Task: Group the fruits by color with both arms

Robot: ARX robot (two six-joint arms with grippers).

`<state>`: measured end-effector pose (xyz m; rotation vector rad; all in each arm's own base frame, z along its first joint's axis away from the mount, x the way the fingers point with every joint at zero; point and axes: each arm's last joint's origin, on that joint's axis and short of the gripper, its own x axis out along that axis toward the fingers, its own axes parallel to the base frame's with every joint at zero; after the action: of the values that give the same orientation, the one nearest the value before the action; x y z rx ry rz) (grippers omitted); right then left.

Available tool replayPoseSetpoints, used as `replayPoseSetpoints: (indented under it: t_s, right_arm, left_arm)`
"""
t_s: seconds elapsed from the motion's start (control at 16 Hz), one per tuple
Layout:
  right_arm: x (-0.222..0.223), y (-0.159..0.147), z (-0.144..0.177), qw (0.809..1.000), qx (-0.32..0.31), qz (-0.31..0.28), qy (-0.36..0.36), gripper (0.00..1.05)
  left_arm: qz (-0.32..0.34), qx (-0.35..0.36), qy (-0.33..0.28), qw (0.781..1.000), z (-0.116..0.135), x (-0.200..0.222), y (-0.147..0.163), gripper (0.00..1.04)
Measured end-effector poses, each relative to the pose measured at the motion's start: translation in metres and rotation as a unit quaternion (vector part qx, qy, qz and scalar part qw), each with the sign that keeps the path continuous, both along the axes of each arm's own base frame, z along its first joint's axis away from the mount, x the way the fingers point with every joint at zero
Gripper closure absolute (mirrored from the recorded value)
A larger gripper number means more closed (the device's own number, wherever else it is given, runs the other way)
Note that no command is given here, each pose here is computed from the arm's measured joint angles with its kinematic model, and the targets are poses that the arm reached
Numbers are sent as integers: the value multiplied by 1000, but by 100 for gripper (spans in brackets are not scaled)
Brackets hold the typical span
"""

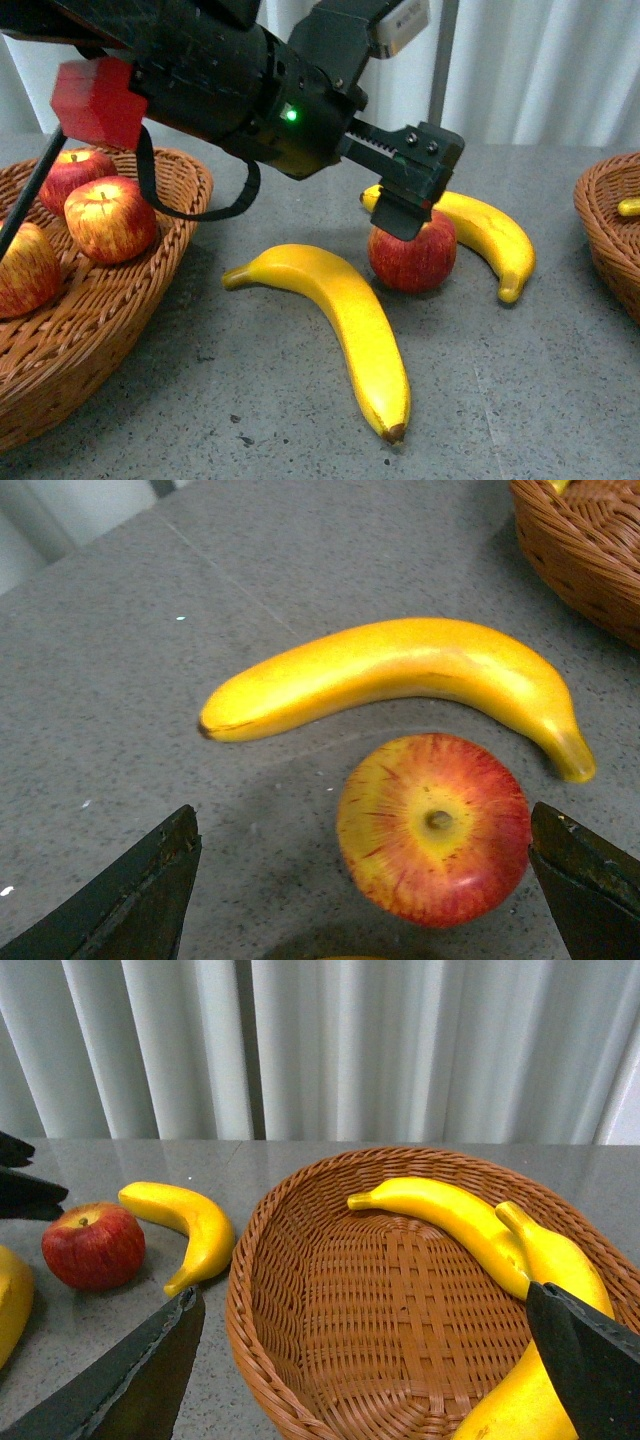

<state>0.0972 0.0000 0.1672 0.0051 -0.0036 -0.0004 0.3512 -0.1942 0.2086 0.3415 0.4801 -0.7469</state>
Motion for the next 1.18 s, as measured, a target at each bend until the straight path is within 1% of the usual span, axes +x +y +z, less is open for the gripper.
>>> replayPoseSetpoints:
  t_s: [0.5, 0.62, 0.69, 0.75, 0.81, 0.87, 0.94, 1.06, 1.18]
  right_arm:
    - [0, 0, 0, 1000, 0, 0, 0, 6]
    - [0, 0, 0, 1000, 0, 0, 0, 6]
    - [0, 0, 0, 1000, 0, 0, 0, 6]
    - [0, 0, 0, 1000, 0, 0, 0, 6]
    - [0, 0, 0, 1000, 0, 0, 0, 6]
    - [0, 0, 0, 1000, 0, 0, 0, 6]
    - [0, 0, 0, 1000, 0, 0, 0, 6]
    - [0, 0, 0, 1000, 0, 0, 0, 6]
    - [0, 0, 0, 1000, 0, 0, 0, 6]
  left_arm:
    - [-25, 14, -1, 1000, -11, -3, -19, 7]
    - [-37, 23, 7, 999, -20, -1, -28, 7]
    - [-28, 42, 12, 999, -31, 8, -34, 7]
    - [-32, 46, 22, 998, -39, 12, -36, 7]
    - [-33, 54, 36, 997, -51, 15, -38, 8]
    - [-34, 59, 45, 997, -58, 15, -39, 20]
    - [-33, 58, 44, 997, -58, 16, -39, 27]
    - [-32, 56, 39, 997, -57, 17, -39, 32]
    - [-28, 54, 25, 998, -54, 17, -39, 33]
